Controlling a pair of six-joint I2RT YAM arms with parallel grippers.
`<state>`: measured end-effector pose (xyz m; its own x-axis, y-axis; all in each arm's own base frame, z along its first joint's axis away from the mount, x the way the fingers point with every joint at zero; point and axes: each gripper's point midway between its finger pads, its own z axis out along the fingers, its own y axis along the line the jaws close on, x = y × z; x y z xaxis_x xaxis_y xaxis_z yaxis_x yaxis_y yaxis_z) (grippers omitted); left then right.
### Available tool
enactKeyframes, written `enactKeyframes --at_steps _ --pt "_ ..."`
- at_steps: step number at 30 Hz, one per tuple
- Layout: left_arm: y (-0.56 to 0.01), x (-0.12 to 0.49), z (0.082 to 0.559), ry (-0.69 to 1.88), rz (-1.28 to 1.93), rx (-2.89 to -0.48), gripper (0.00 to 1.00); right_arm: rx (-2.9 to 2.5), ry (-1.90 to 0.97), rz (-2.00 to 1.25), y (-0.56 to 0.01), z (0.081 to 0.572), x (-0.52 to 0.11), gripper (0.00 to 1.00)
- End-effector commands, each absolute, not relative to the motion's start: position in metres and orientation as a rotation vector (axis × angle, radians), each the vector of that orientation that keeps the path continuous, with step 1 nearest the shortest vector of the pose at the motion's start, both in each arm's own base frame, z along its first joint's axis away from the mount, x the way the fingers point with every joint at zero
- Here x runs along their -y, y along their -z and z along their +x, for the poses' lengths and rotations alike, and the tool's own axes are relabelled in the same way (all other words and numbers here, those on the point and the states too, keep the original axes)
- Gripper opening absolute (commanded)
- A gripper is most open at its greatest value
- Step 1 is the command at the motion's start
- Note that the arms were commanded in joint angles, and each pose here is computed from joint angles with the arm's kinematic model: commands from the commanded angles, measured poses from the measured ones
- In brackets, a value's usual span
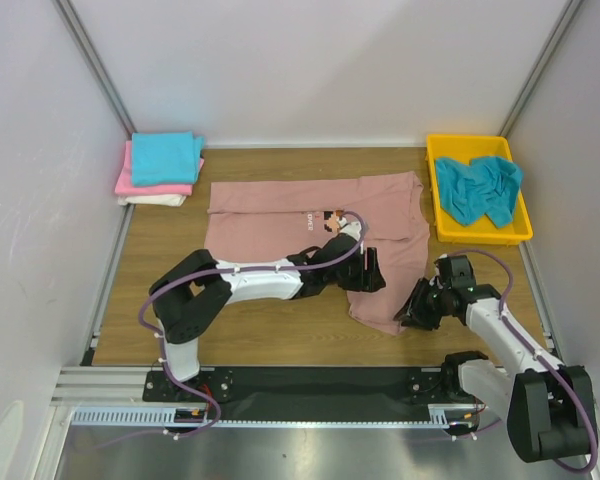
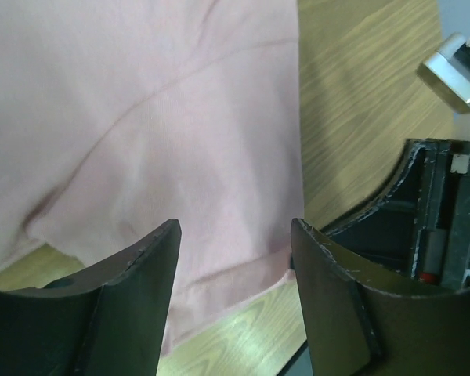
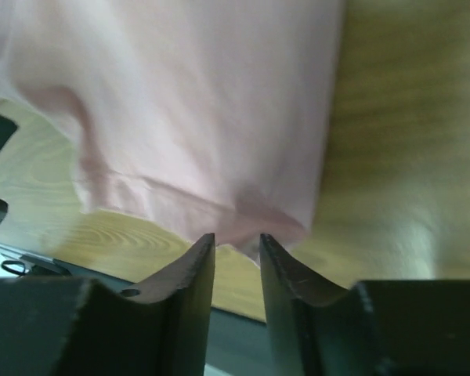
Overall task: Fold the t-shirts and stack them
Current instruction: Fold the tshirt
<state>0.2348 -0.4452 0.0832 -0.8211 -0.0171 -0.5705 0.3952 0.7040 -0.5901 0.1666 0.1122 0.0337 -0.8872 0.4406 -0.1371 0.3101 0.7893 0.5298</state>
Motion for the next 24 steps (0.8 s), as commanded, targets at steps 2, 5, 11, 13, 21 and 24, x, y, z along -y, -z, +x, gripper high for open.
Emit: enactKeyframes --at_steps 2,5,11,13,21,24 --pt "-0.089 0.448 0.226 0.939 0.271 -2.401 0.63 -2.783 -0.647 0.682 -0.052 0.156 -0.106 0.34" --pt "-0.07 0.435 0.215 0.868 0.273 -2.466 0.62 -2.699 -0.625 0.662 -0.074 0.171 -0.102 0.36" --pt "-0.042 0.412 0.198 0.764 0.231 -2.587 0.58 -2.626 -0.648 0.669 -0.076 0.201 -0.106 0.35" --pt "-0.036 0.404 0.194 0.725 0.218 -2.619 0.56 -2.645 -0.622 0.679 -0.066 0.206 -0.105 0.34" --pt "-0.035 0.405 0.172 0.757 0.317 -2.647 0.53 -2.668 -0.463 0.68 -0.04 0.22 -0.09 0.31" --pt "-0.026 0.403 0.167 0.714 0.346 -2.678 0.51 -2.697 -0.424 0.69 -0.031 0.215 -0.086 0.3"
